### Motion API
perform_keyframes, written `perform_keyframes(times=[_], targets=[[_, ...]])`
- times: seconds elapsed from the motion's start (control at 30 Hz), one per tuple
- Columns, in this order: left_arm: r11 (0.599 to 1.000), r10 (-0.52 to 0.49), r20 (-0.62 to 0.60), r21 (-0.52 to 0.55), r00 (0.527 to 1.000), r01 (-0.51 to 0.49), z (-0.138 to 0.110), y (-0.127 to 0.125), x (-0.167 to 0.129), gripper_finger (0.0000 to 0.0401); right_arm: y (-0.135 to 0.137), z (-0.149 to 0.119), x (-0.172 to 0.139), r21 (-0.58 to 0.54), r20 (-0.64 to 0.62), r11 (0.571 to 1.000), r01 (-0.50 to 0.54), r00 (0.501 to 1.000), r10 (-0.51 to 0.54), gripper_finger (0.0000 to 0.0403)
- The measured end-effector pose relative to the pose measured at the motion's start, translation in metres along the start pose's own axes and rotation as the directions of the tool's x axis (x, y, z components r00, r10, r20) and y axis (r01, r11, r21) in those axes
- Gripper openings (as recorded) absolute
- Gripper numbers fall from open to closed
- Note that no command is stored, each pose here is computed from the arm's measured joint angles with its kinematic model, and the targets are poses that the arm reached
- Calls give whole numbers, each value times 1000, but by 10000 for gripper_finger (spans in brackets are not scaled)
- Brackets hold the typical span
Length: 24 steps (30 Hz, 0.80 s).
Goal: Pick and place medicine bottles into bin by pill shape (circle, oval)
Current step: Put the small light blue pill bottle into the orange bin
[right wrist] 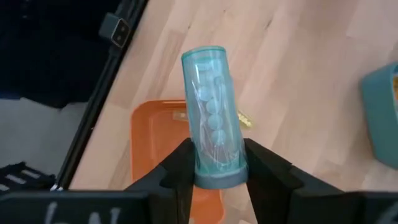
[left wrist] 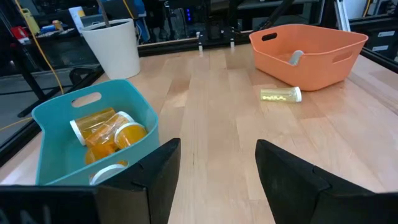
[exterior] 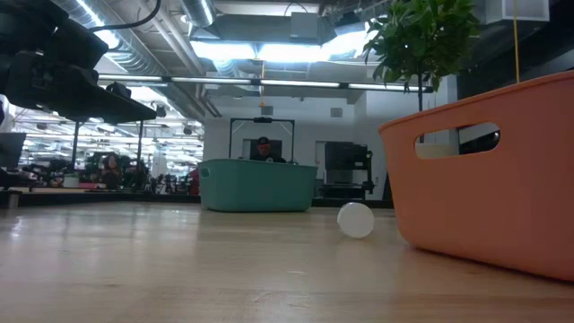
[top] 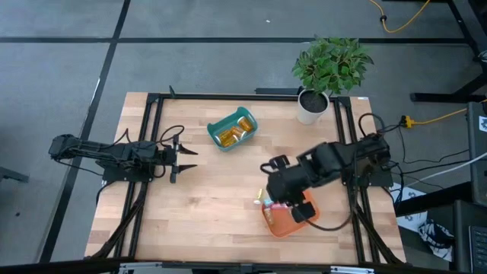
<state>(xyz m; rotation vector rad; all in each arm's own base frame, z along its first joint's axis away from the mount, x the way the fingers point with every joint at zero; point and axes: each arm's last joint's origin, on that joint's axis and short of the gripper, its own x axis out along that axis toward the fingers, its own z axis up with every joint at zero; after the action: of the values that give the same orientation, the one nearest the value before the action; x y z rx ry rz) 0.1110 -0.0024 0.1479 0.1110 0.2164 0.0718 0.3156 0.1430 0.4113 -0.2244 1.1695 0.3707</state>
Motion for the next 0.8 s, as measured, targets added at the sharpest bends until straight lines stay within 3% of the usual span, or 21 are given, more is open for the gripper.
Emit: perform_keyframes(times=[0.17, 0.4, 0.67, 0.8], targets=[[1000, 1, 0, 0, 1000, -1, 0, 0, 0, 202, 13, -17, 26, -36, -138, 998, 47, 989, -51, 121], [1000, 0, 0, -1, 1000, 0, 0, 0, 0, 202, 20, -60, 65, 165, -348, 975, 151, 933, -86, 121], [1000, 1, 0, -9, 1000, -1, 0, 0, 0, 202, 33, -88, 96, 321, -409, 916, 240, 908, -94, 128], [1000, 0, 0, -10, 1000, 0, 0, 0, 0, 202, 33, -89, 112, 425, -373, 869, 254, 924, -87, 138]])
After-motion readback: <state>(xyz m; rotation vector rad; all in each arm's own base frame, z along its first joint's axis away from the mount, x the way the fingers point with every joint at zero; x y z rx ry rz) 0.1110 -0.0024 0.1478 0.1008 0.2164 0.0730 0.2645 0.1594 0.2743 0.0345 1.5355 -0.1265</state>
